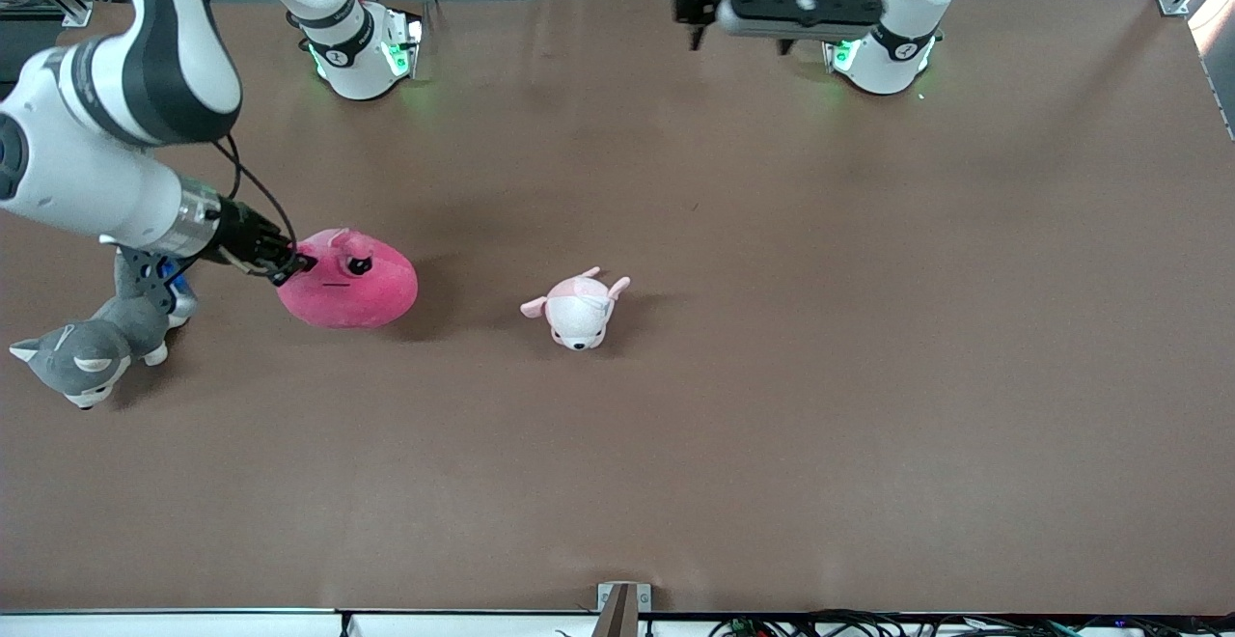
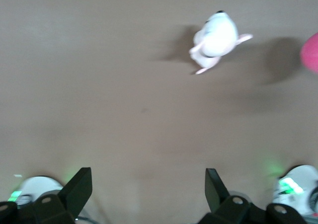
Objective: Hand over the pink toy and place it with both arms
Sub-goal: 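Carry the plush toward the grey cat while the left gripper withdraws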
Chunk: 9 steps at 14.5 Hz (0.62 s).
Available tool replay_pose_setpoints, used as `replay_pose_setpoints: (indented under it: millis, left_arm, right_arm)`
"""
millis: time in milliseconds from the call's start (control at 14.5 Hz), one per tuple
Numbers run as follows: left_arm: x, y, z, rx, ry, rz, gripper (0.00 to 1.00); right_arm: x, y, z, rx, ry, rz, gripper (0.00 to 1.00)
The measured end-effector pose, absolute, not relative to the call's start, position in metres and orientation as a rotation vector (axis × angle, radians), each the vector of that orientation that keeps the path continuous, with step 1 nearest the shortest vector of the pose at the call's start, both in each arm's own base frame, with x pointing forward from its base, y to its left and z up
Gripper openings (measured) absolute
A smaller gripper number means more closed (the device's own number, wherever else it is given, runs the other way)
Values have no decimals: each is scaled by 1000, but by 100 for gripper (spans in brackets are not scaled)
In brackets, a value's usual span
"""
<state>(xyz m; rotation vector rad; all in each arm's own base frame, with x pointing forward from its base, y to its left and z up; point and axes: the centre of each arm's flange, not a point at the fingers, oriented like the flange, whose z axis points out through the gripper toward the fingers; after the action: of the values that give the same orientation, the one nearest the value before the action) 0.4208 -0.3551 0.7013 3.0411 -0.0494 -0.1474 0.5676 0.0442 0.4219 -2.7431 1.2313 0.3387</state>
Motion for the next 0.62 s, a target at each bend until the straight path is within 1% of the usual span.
replay_pose_setpoints:
  millis: [207, 345, 484, 622]
  left_arm:
    - [426, -301, 705, 3083, -182, -119, 100]
    - [434, -267, 702, 3105, -184, -115, 100]
    - [452, -229, 696, 3113, -157, -123, 100]
    - [475, -184, 689, 3115, -86, -136, 100]
  right_arm:
    - [578, 6, 381, -2696, 1198, 400, 13]
    - [582, -10, 354, -2618, 1216, 451, 13]
    - [585, -13, 335, -2598, 1228, 472, 13]
    - [587, -7, 327, -2599, 1224, 481, 14]
